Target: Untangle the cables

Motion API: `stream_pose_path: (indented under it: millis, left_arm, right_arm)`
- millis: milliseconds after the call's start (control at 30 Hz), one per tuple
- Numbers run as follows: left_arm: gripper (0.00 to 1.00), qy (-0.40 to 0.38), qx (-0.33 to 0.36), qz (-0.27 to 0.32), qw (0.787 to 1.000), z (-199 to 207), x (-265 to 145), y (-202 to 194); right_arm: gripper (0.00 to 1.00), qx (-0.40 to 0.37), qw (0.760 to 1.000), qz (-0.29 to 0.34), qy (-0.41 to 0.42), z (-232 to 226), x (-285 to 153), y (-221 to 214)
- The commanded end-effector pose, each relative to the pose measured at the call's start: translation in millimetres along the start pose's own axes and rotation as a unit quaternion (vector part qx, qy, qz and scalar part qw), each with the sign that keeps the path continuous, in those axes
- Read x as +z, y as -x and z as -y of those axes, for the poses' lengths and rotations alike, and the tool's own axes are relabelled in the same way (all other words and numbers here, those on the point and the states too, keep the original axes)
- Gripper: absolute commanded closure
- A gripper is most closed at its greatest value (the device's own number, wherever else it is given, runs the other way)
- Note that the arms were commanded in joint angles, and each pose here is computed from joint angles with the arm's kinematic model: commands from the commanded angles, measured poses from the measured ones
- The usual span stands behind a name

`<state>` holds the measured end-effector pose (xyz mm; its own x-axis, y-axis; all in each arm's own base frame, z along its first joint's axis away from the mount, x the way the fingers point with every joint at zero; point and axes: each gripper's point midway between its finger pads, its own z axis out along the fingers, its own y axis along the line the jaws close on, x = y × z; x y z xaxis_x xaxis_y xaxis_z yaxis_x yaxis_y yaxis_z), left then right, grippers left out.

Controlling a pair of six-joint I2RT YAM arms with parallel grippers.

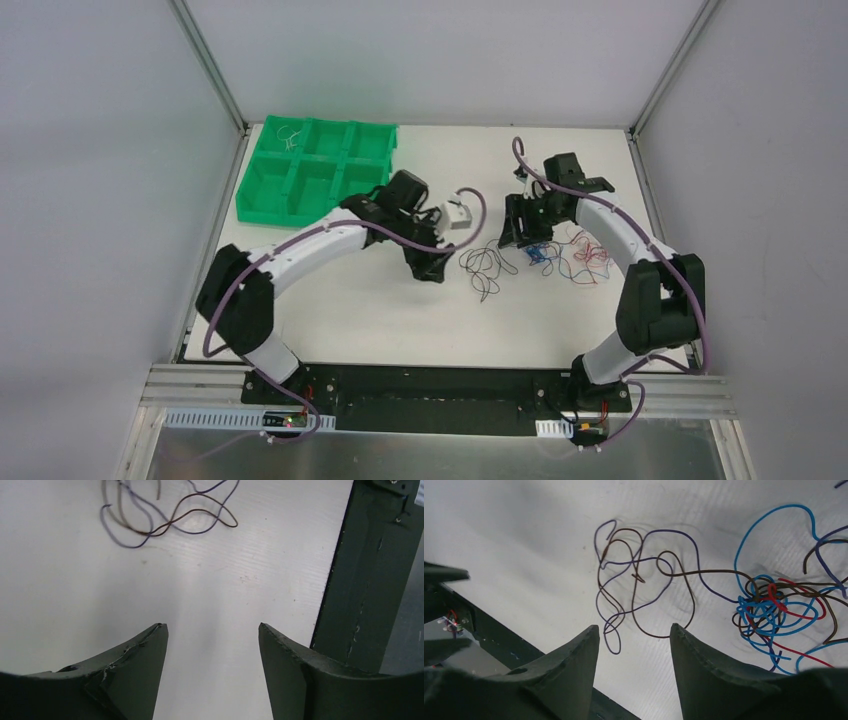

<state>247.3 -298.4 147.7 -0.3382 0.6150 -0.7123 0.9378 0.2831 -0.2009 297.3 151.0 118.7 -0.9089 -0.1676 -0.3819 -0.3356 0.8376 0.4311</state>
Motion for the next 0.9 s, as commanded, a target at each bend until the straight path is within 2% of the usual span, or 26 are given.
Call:
stream_pose_path:
  millis: [0, 167, 333, 500, 867]
  left_arm:
    - [0.33, -0.020, 0.103, -0.005, 0.994, 22, 43, 21]
    - [0.49, -0.061, 0.218, -0.008, 0.974, 47, 92, 11]
    - [0.66, -0.075, 0.320, -0.005, 0.945, 46, 119, 6]
    - [0.69, -0.086, 0.386, -0.004, 0.919, 40, 134, -1]
    - [0.63, -0.046, 0.416, -0.024, 0.908, 6, 160, -9]
  right_arm:
    - [0.44, 0.041, 0.997, -0.044, -0.051, 30, 13, -18]
    - [0.51, 0.054, 0.994, -0.069, -0.067, 48, 24, -24]
    - [0.54, 0.061, 0.991, -0.093, -0.069, 60, 33, -35]
    - [0.55, 0.069, 0.990, -0.104, -0.069, 69, 40, -41]
    - [0.56, 0.080, 0.990, -0.106, -0.055, 71, 40, -45]
